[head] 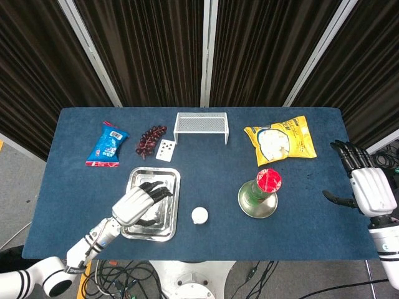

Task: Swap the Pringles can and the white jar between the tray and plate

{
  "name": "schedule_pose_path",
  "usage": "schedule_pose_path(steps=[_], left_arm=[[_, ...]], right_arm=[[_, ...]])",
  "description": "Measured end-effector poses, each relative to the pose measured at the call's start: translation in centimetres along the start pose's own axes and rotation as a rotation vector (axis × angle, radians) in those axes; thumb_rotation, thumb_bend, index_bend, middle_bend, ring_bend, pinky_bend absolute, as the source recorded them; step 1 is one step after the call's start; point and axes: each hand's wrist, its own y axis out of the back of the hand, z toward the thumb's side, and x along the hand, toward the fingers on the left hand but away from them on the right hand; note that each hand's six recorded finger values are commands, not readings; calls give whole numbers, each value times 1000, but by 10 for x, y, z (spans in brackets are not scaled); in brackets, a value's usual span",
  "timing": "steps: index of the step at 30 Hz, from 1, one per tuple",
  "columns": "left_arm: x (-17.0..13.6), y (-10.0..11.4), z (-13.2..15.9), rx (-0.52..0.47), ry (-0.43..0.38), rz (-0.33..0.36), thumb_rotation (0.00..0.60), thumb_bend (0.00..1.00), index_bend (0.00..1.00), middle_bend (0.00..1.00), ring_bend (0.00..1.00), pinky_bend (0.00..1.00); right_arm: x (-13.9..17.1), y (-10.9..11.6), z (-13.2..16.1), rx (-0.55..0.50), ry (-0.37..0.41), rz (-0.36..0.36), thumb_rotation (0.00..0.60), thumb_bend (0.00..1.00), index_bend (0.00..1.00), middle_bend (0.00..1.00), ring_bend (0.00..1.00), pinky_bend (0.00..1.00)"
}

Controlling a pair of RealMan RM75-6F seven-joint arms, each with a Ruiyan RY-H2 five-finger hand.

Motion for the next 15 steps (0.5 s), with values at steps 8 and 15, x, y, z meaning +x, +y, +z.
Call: schedule_pose_path(steps=[8,15], left_arm=[[25,-16,31,99,-129,-25,600,0,237,229,142,324],[44,-28,55,122,-212,-61,600,0,239,230,142,324]], right_arm=[[1,3,-14,-21,-25,-9,600,81,0,44,0,73],[2,2,-23,-39,-42,-10,600,85,0,44,0,74]])
